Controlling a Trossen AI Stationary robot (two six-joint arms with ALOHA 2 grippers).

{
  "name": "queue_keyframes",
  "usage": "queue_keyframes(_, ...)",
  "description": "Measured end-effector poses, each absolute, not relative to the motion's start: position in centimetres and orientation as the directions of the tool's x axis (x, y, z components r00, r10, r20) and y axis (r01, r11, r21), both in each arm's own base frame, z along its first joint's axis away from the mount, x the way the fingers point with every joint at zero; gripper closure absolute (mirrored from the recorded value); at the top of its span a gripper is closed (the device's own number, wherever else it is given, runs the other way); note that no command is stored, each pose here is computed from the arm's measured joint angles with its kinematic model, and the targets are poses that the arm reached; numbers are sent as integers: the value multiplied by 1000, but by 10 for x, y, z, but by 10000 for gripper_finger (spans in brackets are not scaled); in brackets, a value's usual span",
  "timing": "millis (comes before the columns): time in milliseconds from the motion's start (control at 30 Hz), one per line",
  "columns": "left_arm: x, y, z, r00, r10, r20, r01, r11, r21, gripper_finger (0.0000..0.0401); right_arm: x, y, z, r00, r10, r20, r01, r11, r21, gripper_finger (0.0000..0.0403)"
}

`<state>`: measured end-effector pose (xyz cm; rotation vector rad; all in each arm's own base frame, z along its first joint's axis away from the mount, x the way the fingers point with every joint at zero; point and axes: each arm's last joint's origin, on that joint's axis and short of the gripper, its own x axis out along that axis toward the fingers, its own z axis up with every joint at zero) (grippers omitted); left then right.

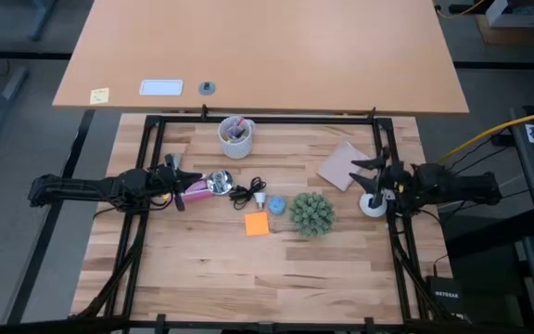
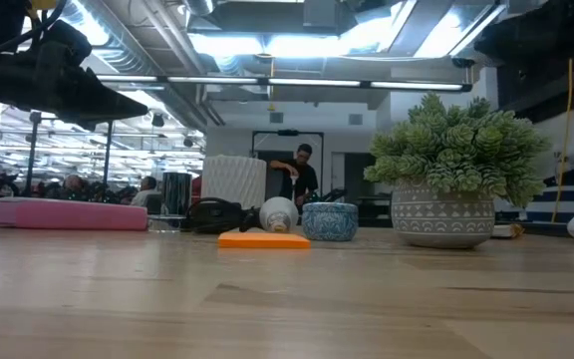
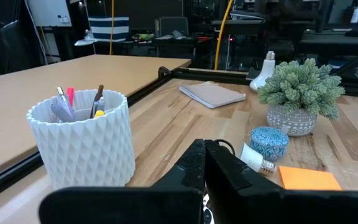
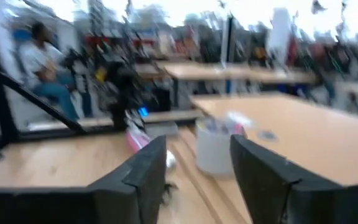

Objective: Screw lightbulb
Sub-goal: Insert the lightbulb into the silver lamp

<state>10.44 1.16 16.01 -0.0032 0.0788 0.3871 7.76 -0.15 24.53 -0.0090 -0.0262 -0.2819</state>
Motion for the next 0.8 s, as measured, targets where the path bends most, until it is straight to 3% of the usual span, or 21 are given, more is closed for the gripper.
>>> queue_keyframes(233,104,12,160,923,377,-77,-377,926,12,401,93,0,291,911,-306,-278,302,952,-58,220)
queue_keyframes(333,104,12,160,923,377,-77,-377,926,12,401,104,1,308,836,-315,-450,316,946,-74,220)
queue_keyframes(600,104,12,160,923,377,-77,-377,926,12,401,131,8,338,418,-261,-870,430,900,-64,220)
queue_keyframes(733,104,12,160,923,377,-77,-377,926,12,401,148,12,337,186,-216,-959,443,889,-114,220)
queue_keyframes(800,104,12,160,923,377,-77,-377,926,12,401,158,15,332,125,-187,-974,443,889,-113,220)
